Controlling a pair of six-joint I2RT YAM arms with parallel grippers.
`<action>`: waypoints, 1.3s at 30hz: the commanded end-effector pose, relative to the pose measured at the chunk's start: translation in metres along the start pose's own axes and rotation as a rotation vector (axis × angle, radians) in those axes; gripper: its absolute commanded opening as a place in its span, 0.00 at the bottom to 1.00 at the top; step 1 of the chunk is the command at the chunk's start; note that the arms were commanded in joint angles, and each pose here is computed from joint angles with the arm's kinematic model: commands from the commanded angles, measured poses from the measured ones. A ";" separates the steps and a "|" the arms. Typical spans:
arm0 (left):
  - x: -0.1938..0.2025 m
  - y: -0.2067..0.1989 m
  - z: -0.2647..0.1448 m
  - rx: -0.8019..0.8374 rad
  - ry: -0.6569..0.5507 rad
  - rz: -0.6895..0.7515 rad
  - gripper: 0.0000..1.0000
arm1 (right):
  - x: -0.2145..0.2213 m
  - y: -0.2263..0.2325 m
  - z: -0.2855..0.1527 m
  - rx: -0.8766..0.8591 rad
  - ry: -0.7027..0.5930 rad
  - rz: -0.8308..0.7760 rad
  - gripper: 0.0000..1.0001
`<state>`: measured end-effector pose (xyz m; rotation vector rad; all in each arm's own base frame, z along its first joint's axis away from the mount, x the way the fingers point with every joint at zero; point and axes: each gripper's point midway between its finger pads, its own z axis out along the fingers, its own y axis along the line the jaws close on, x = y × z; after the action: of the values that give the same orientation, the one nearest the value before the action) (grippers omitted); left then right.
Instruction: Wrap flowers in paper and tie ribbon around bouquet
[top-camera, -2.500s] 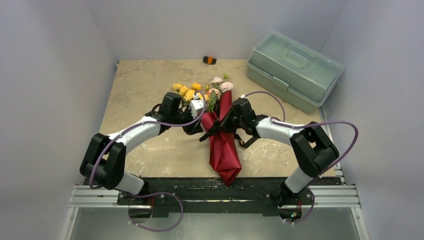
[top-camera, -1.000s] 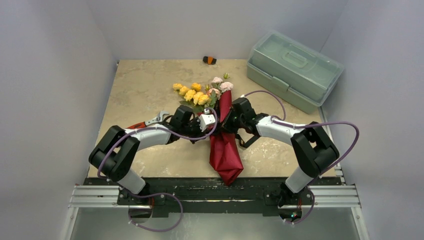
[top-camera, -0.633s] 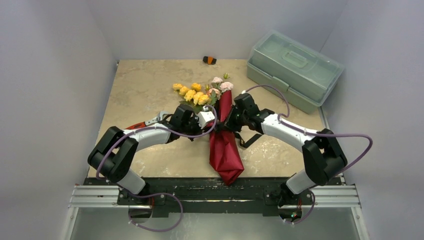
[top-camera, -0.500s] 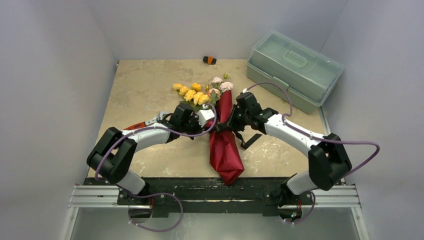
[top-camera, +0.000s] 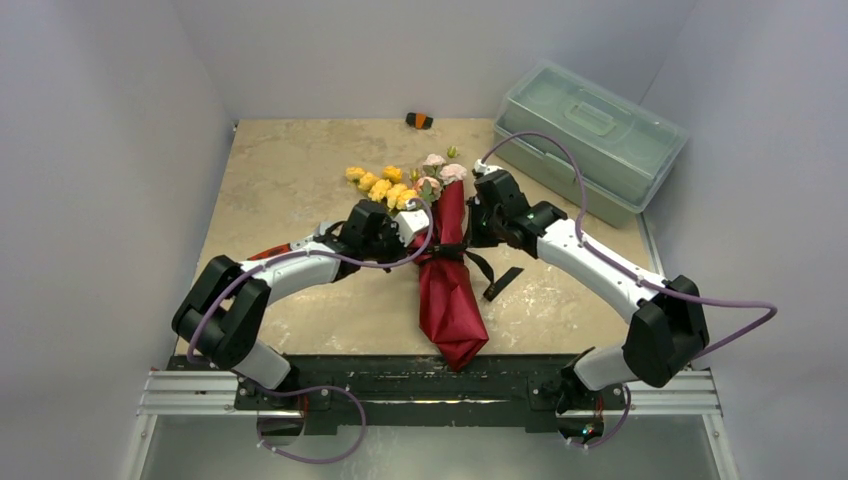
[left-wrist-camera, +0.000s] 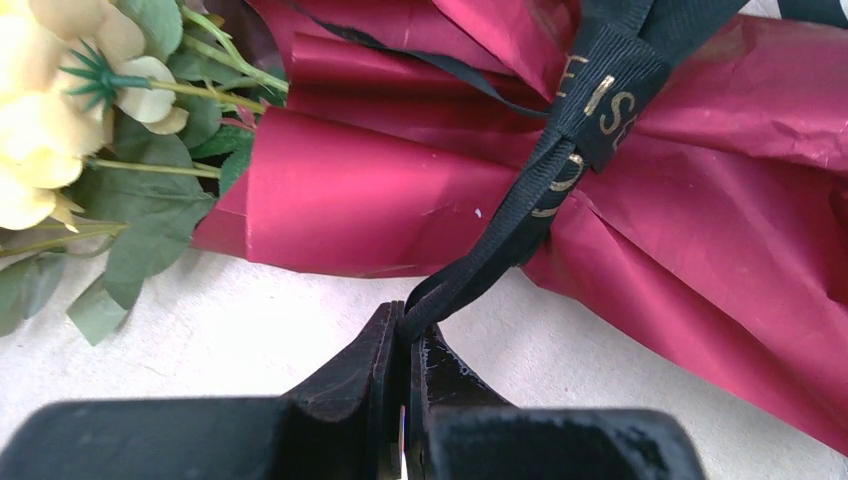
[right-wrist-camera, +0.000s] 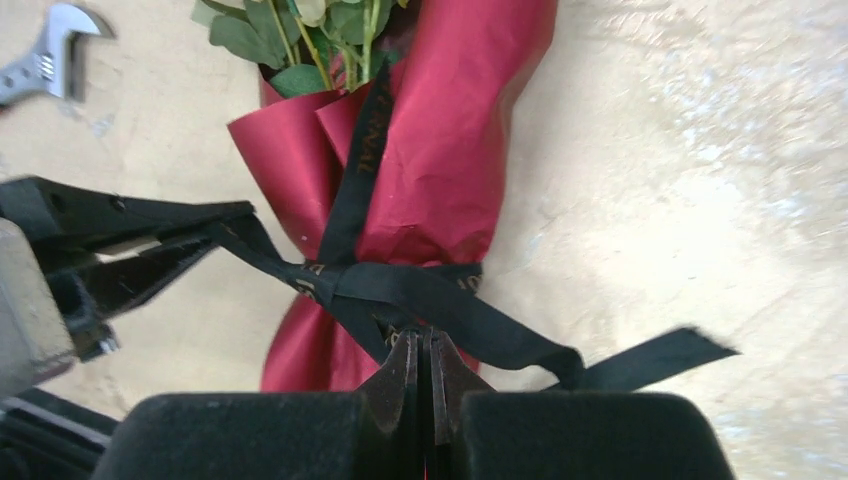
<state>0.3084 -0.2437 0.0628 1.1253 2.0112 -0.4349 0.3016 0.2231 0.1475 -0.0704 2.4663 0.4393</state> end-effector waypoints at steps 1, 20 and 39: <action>-0.033 0.008 -0.008 -0.031 -0.062 0.014 0.00 | -0.019 -0.017 -0.014 0.091 -0.044 -0.248 0.00; -0.026 0.028 -0.029 -0.153 0.036 0.013 0.00 | -0.019 -0.050 -0.022 0.280 -0.092 -0.620 0.00; 0.054 0.042 -0.045 -0.283 0.308 0.049 0.00 | 0.043 -0.092 0.017 0.278 -0.004 -0.403 0.00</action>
<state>0.3043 -0.1977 0.0587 1.1357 2.1632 -0.1417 0.2837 0.1611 0.0785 -0.5256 2.4040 -0.0370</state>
